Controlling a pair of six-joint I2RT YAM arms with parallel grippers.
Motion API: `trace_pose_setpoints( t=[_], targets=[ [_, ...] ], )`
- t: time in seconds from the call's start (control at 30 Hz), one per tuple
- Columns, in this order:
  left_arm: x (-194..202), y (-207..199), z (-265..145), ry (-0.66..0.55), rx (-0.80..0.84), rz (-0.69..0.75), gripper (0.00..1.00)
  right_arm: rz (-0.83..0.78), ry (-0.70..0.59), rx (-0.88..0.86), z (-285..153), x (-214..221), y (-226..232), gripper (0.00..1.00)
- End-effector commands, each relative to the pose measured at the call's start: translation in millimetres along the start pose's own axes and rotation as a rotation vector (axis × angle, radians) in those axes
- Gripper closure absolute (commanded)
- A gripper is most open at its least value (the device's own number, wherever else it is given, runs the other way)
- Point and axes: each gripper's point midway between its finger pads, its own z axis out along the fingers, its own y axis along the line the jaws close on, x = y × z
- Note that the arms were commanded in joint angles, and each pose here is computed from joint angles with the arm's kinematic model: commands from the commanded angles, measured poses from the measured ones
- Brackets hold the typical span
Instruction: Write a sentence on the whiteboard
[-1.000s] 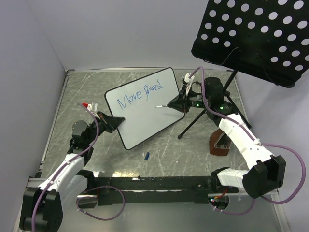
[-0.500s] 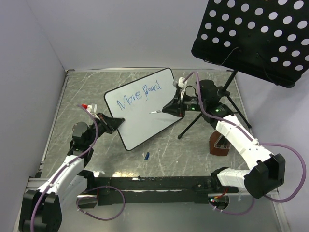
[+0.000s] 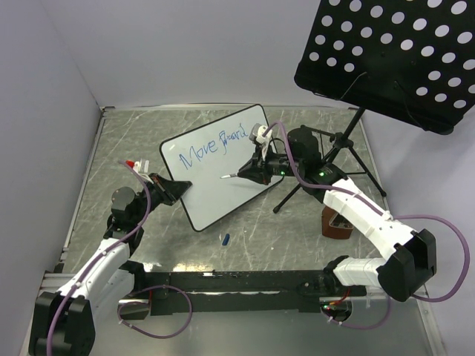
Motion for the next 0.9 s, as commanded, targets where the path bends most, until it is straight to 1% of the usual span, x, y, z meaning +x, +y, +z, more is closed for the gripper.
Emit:
trace_pose_setpoints(
  t=[0.0, 0.2, 0.4, 0.87],
  targets=[
    [-15.8, -22.6, -0.7, -0.045, 0.074, 0.079, 0.99, -0.022, -0.052, 0.022, 1.8, -12.7, -3.9, 1.0],
    [-14.8, -25.2, 0.5, -0.038, 0.088, 0.078, 0.99, -0.016, -0.067, 0.008, 1.9, -14.1, -1.2, 1.0],
    [-14.7, -24.6, -0.1, -0.044, 0.081, 0.058, 0.99, -0.008, -0.063, -0.02, 4.6, -10.3, 2.7, 1.0],
    [-18.3, -29.4, -1.9, -0.059, 0.09, 0.066, 0.99, -0.006, -0.052, -0.028, 1.7, -11.5, 0.6, 1.0]
  ],
)
